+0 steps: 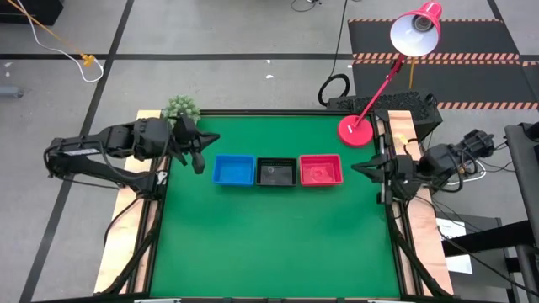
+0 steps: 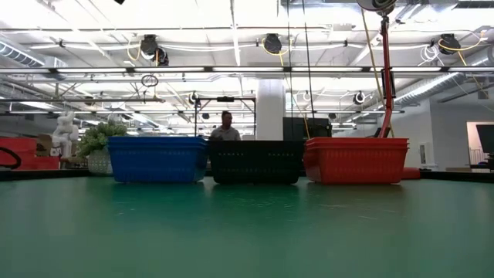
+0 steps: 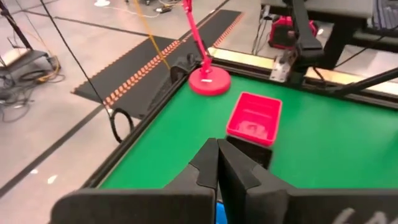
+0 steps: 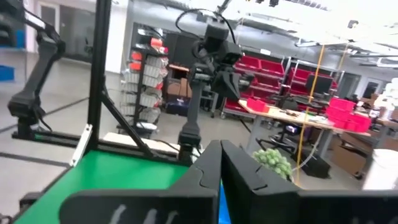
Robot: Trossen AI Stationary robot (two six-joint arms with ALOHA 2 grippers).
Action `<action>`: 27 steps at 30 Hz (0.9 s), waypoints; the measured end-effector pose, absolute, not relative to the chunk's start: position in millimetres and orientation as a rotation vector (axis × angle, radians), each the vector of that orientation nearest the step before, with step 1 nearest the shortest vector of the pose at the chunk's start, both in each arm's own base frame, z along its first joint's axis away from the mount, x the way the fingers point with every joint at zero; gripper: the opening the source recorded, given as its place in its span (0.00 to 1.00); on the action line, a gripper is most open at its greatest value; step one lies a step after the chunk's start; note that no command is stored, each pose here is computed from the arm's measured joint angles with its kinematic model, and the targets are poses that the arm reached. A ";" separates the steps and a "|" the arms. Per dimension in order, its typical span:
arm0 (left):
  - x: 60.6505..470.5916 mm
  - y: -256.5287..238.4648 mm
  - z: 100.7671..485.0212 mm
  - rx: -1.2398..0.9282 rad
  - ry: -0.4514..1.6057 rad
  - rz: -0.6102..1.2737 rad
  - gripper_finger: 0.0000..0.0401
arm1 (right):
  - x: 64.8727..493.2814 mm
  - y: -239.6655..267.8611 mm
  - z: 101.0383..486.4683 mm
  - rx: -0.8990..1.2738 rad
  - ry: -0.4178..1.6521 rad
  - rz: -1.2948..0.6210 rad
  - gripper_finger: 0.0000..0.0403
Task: Stack baskets by color
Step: Return to Home Position
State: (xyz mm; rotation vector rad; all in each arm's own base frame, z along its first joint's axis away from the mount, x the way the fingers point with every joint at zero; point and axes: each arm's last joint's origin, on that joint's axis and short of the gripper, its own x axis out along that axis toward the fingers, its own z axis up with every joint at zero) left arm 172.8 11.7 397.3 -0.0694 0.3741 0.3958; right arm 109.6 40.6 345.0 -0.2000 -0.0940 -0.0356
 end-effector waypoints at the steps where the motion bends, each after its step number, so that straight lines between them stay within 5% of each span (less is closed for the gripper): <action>1: 172.7 12.5 396.4 -0.063 0.377 0.400 0.01 | 108.9 39.3 344.3 -0.204 -0.086 -0.042 0.00; 27: 177.9 18.2 353.3 -0.172 0.500 0.389 0.08 | 112.6 38.8 309.2 -0.257 0.054 0.004 0.00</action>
